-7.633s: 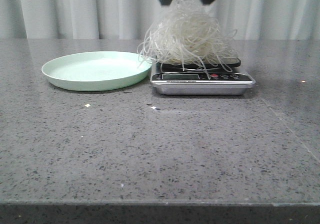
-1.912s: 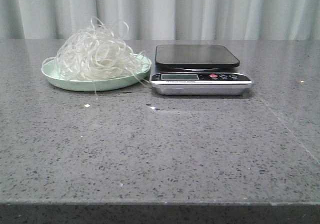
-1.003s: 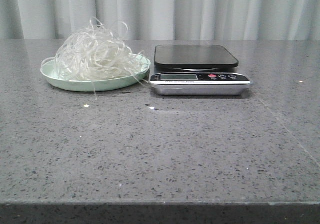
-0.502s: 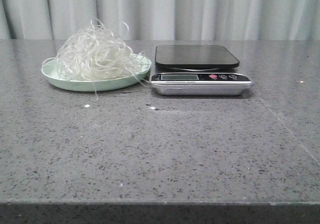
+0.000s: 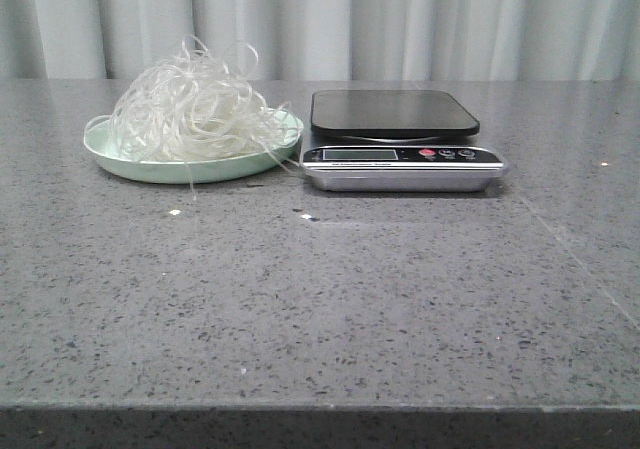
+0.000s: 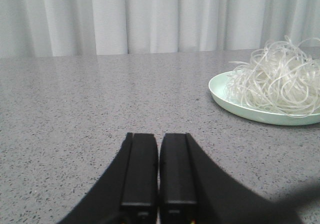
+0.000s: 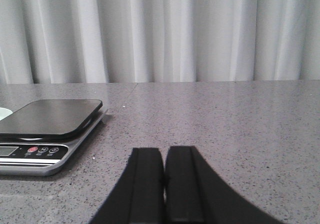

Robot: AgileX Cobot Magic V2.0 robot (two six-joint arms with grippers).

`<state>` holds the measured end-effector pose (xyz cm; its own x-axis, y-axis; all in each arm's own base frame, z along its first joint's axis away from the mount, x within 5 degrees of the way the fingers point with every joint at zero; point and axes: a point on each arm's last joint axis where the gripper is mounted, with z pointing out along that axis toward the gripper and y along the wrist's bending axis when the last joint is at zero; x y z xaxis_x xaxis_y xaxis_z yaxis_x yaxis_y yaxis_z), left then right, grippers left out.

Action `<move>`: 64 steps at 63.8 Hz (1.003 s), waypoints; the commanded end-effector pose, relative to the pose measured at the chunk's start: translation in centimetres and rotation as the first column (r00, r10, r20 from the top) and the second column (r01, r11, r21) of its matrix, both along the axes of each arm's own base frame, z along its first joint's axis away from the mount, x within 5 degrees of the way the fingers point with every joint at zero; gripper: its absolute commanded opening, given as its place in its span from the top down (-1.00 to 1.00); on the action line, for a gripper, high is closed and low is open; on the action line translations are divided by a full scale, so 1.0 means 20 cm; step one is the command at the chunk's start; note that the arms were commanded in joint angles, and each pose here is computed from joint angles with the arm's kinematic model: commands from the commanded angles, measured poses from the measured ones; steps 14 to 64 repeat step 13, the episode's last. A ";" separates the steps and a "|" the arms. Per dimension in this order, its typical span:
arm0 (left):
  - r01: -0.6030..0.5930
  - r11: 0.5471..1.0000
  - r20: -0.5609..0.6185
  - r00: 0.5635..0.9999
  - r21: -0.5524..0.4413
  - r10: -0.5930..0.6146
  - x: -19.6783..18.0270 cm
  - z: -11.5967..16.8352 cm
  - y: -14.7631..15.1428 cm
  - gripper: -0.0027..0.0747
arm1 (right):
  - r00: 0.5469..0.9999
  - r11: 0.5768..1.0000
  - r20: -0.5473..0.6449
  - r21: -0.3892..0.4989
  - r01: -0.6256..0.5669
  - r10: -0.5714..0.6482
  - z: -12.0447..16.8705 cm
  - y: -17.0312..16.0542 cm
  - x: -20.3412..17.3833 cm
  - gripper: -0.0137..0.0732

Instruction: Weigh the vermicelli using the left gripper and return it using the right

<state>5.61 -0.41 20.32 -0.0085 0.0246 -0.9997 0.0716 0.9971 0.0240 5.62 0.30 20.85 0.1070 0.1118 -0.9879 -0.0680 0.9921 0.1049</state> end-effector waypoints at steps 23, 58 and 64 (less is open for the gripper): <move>-0.003 1.000 0.090 0.996 -0.008 0.003 -0.01 0.03 0.00 0.58 | 0.995 1.000 0.101 0.003 0.015 -0.016 0.05 -0.01 -0.02 0.30; -0.003 1.000 0.090 0.996 -0.008 0.003 -0.01 0.03 0.00 0.58 | 0.995 1.000 0.101 0.003 0.015 -0.016 0.05 -0.01 -0.02 0.30; -0.003 1.000 0.090 0.996 -0.008 0.003 -0.01 0.03 0.00 0.58 | 0.995 1.000 0.101 0.003 0.015 -0.016 0.05 -0.01 -0.02 0.30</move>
